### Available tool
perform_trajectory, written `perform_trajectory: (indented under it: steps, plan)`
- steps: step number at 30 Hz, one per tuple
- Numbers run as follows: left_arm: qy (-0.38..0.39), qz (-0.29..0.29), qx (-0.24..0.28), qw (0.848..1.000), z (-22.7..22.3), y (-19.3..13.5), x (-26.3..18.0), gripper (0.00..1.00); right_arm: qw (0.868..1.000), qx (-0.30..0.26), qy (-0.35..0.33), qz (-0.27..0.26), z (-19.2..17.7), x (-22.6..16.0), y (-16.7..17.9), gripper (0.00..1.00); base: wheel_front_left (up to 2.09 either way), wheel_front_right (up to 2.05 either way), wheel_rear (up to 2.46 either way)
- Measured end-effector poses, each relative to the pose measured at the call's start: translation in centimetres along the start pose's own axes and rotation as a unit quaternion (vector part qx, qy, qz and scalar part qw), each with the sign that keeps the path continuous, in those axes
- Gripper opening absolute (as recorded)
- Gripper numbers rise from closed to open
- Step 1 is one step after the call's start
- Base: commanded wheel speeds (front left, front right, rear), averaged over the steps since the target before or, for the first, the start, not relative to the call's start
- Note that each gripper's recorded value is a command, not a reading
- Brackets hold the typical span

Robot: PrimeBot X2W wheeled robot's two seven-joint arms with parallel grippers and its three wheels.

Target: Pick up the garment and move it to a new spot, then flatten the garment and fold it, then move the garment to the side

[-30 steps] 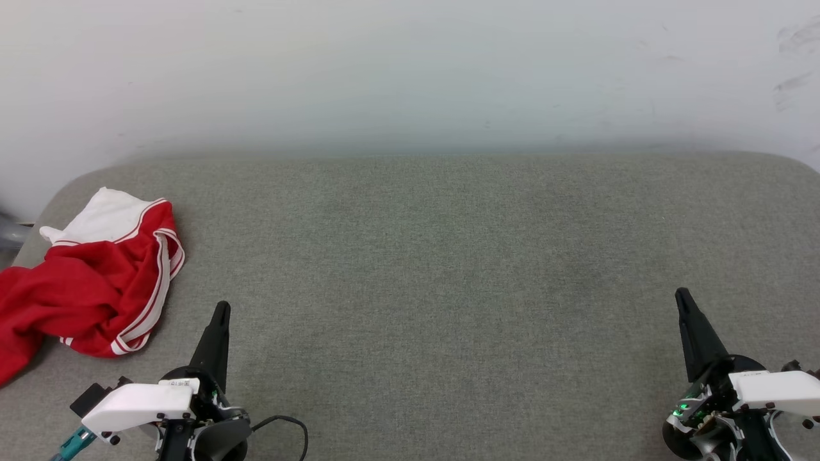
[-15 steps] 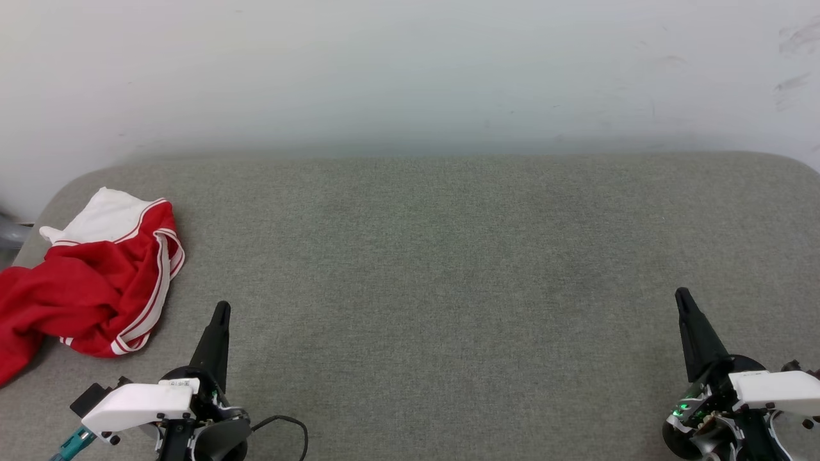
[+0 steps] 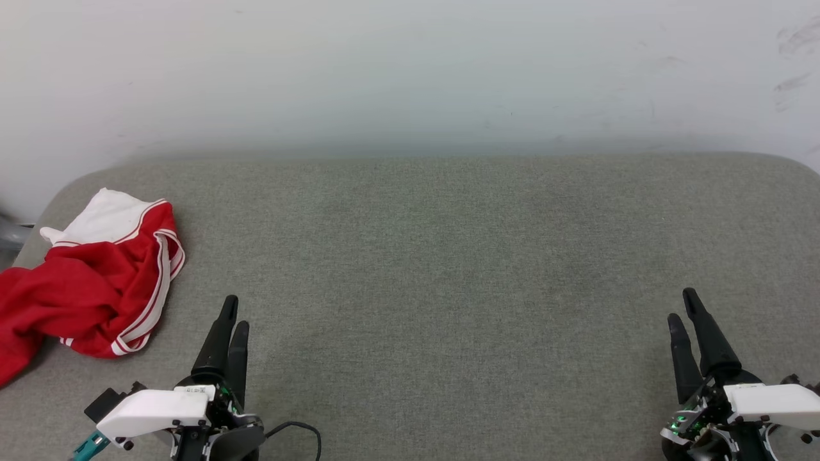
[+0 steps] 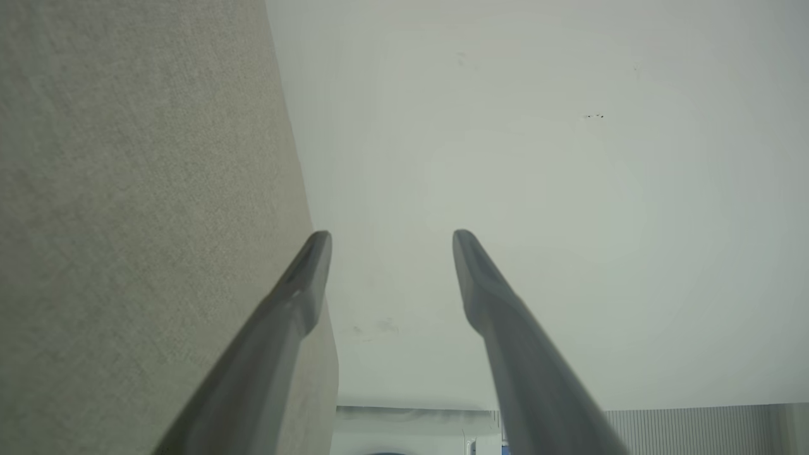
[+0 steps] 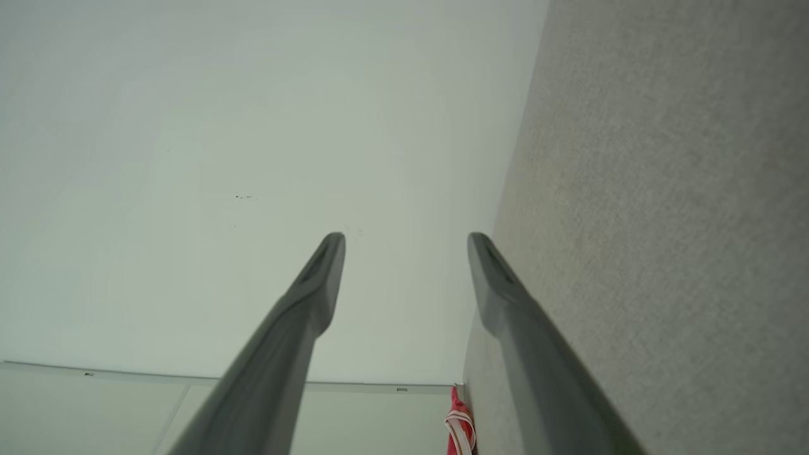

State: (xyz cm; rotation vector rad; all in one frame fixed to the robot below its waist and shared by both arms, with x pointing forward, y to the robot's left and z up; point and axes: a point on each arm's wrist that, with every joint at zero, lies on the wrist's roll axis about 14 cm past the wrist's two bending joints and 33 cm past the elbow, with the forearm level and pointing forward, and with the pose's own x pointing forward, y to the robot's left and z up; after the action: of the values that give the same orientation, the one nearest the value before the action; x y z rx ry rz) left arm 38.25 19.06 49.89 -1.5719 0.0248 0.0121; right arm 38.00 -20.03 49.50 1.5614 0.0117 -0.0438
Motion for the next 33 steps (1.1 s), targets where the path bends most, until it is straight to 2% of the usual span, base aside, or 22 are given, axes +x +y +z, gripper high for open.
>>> perform_trajectory:
  steps: [12,19,21,27,33]
  plan:
    - [0.002,-0.032,0.024,0.999,-1.1,-2.1,-0.2,1.0,0.999,-0.04,-0.007,0.022,-0.4,-0.3,1.4,1.0,0.0,0.0,0.0]
    - [0.001,-0.045,0.084,0.995,-1.3,-2.9,-0.4,1.0,0.994,-0.105,-0.005,0.04,-1.0,-0.4,2.5,1.0,0.0,0.0,0.0]
    - [-0.005,-0.052,0.133,0.99,-1.1,-3.3,-0.5,1.0,0.985,-0.163,-0.001,0.048,-1.1,-0.4,3.0,1.0,0.0,0.0,0.0]
    - [-0.015,-0.069,0.228,0.971,-1.1,-4.4,-0.7,1.0,0.966,-0.25,-0.003,0.06,-1.3,-0.7,3.6,1.0,0.0,0.0,0.0]
    - [-0.015,-0.082,0.318,0.945,-1.7,-5.0,-0.9,1.0,0.934,-0.349,-0.007,0.082,-1.4,-0.7,5.1,1.0,0.0,0.0,0.0]
